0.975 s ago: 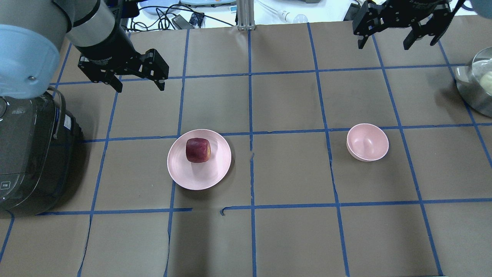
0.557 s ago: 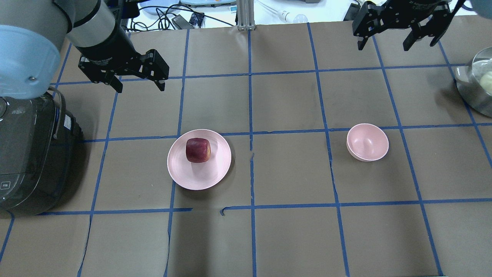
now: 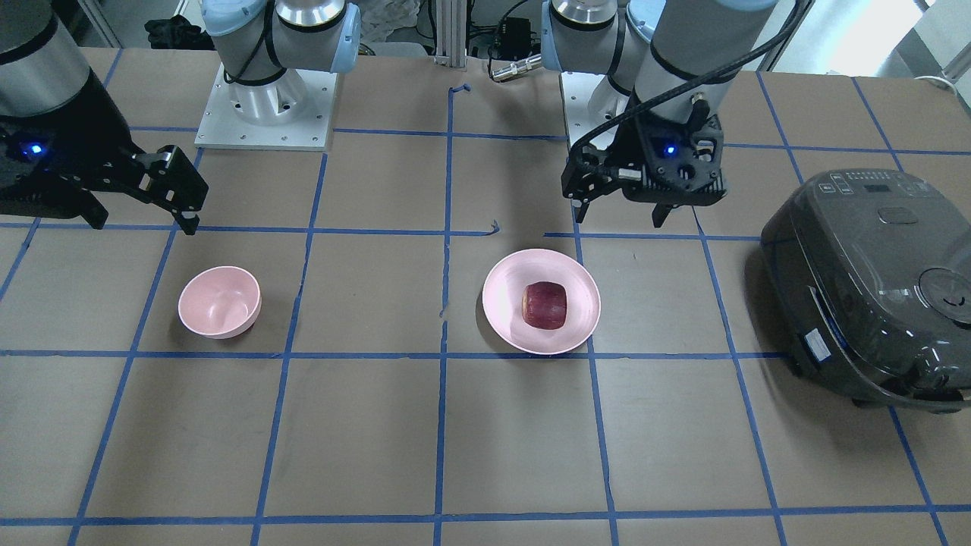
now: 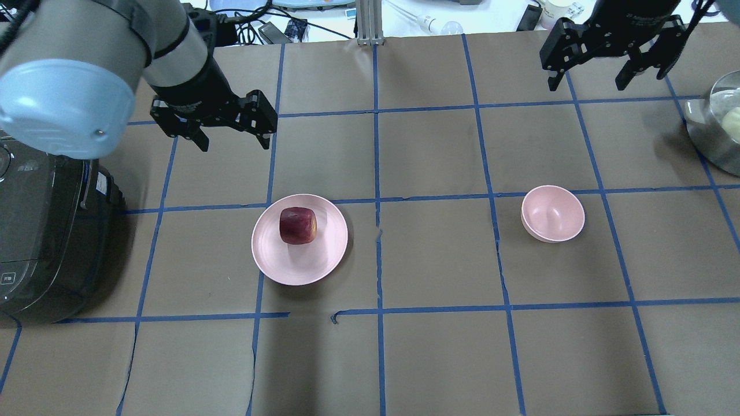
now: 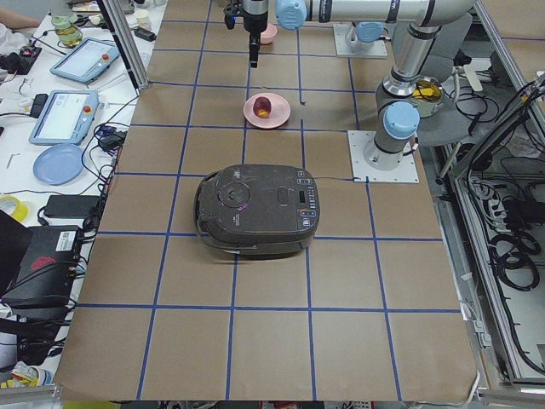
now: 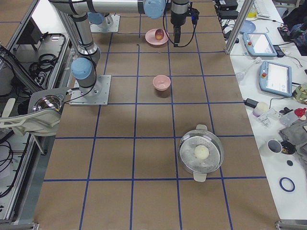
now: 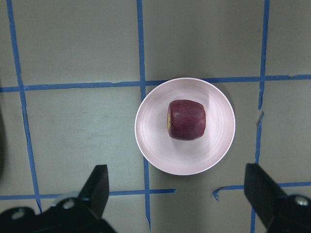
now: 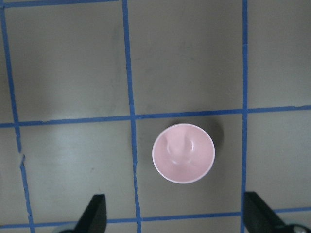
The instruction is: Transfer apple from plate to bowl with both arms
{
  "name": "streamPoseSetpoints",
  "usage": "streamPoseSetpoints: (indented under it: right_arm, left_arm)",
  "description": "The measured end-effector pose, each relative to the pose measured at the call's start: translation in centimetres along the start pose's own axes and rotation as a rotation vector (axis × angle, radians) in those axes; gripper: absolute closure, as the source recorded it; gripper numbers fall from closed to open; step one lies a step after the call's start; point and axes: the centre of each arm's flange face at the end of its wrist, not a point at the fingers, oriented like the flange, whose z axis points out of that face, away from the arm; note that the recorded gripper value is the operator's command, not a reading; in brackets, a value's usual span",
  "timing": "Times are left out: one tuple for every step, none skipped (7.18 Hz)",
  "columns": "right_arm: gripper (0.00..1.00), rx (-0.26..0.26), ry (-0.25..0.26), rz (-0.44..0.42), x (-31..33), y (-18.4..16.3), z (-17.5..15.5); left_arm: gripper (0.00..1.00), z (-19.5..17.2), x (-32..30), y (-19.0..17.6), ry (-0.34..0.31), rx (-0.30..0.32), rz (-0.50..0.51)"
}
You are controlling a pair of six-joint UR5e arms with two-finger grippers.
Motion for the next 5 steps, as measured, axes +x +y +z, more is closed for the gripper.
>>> streamPoseSetpoints:
  right_arm:
    - [0.00,-0.060,-0.015,-0.009,3.6,-0.1,3.5]
    - [0.03,-0.100,-0.032,-0.022,7.1,0.2,7.9]
    - [0.03,-0.114,-0.044,-0.023,9.7,1.0,12.5]
    - [0.03,-0.109,-0.049,-0.016,10.9,2.0,17.1]
    - [0.08,-0.092,-0.049,-0.011,11.1,3.1,21.8]
  left_arm:
    - [0.00,4.4,0.9,0.5,-0.002,-0.003,0.004]
    - [0.00,9.0,1.3,1.1,0.003,0.008,-0.008]
    - [0.00,12.9,1.5,1.5,0.013,0.019,-0.027]
    - [0.00,15.5,1.7,1.8,0.023,0.011,-0.039]
    - [0.00,17.5,1.8,1.9,0.026,-0.012,-0.043]
